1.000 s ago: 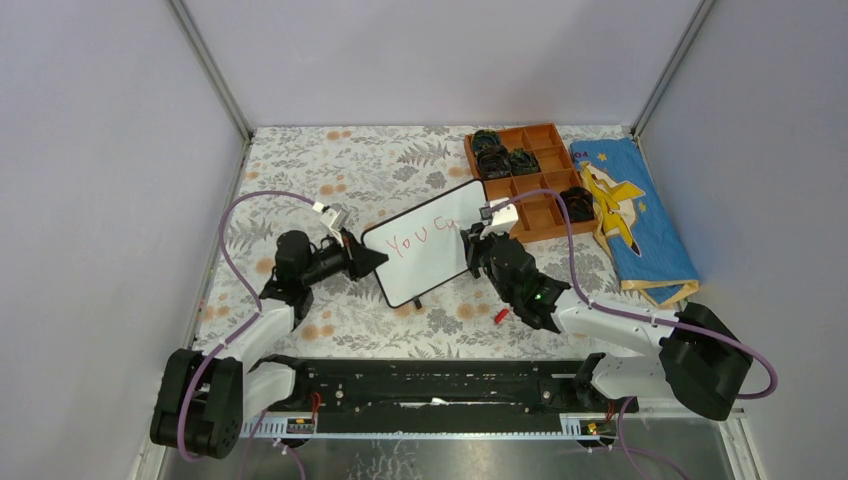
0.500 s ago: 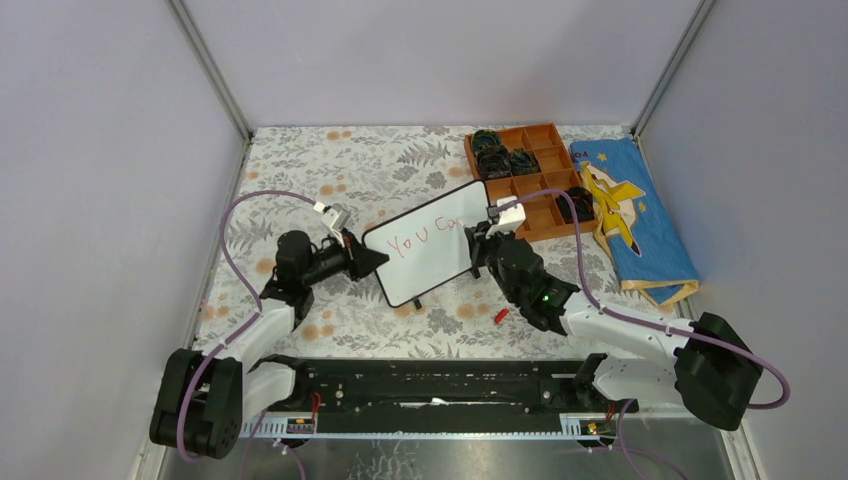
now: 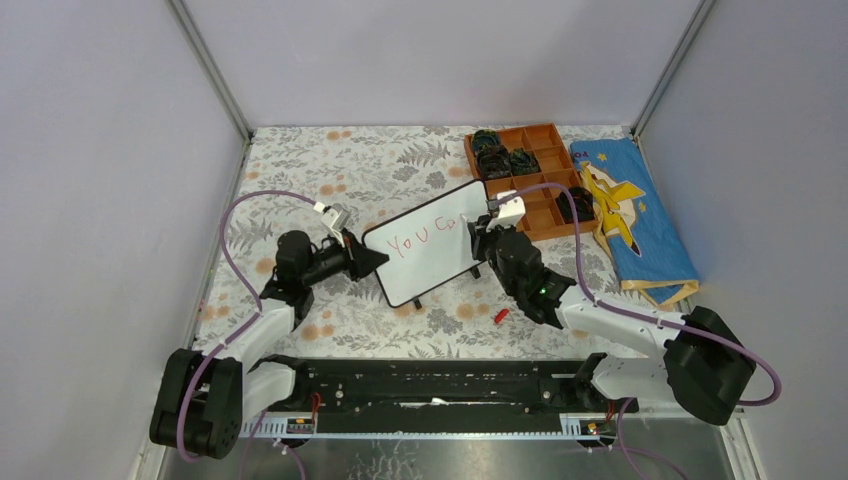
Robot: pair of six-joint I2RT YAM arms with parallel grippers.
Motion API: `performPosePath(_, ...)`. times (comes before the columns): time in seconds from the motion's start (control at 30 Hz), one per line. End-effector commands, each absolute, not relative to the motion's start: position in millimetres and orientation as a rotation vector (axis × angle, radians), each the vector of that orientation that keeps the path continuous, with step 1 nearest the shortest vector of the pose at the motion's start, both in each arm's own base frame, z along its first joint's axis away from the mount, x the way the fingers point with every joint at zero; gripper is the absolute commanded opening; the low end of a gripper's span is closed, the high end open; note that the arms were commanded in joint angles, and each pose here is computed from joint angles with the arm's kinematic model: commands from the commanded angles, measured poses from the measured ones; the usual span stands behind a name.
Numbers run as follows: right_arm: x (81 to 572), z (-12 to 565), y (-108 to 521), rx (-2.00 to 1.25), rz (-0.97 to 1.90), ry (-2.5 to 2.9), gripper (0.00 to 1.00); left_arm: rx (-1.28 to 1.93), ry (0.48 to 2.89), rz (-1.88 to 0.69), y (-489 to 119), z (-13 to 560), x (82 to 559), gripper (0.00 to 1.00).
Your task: Write a sentence on the whiteboard
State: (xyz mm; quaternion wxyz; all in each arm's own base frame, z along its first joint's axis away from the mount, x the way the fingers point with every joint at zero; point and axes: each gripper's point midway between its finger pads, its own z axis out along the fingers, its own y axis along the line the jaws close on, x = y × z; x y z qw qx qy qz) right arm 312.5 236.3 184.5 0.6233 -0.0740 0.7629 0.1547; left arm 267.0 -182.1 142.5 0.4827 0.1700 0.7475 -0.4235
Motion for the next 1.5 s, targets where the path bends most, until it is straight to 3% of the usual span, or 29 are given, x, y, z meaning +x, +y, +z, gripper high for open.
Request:
performPosePath(0.0,320,209,244,-0.129,0.415,1.689,0.00,0.428,1.869,-0.932,-174,125,273,0.13)
performPosePath(0.57,308,180,234,-0.117,0.417,1.757,0.00,0.432,1.873,-0.930,-175,124,272,0.13)
performPosePath(1.47,332,213,234,-0.099,0.356,1.699,0.00,0.440,1.884,-0.923,-175,122,271,0.13)
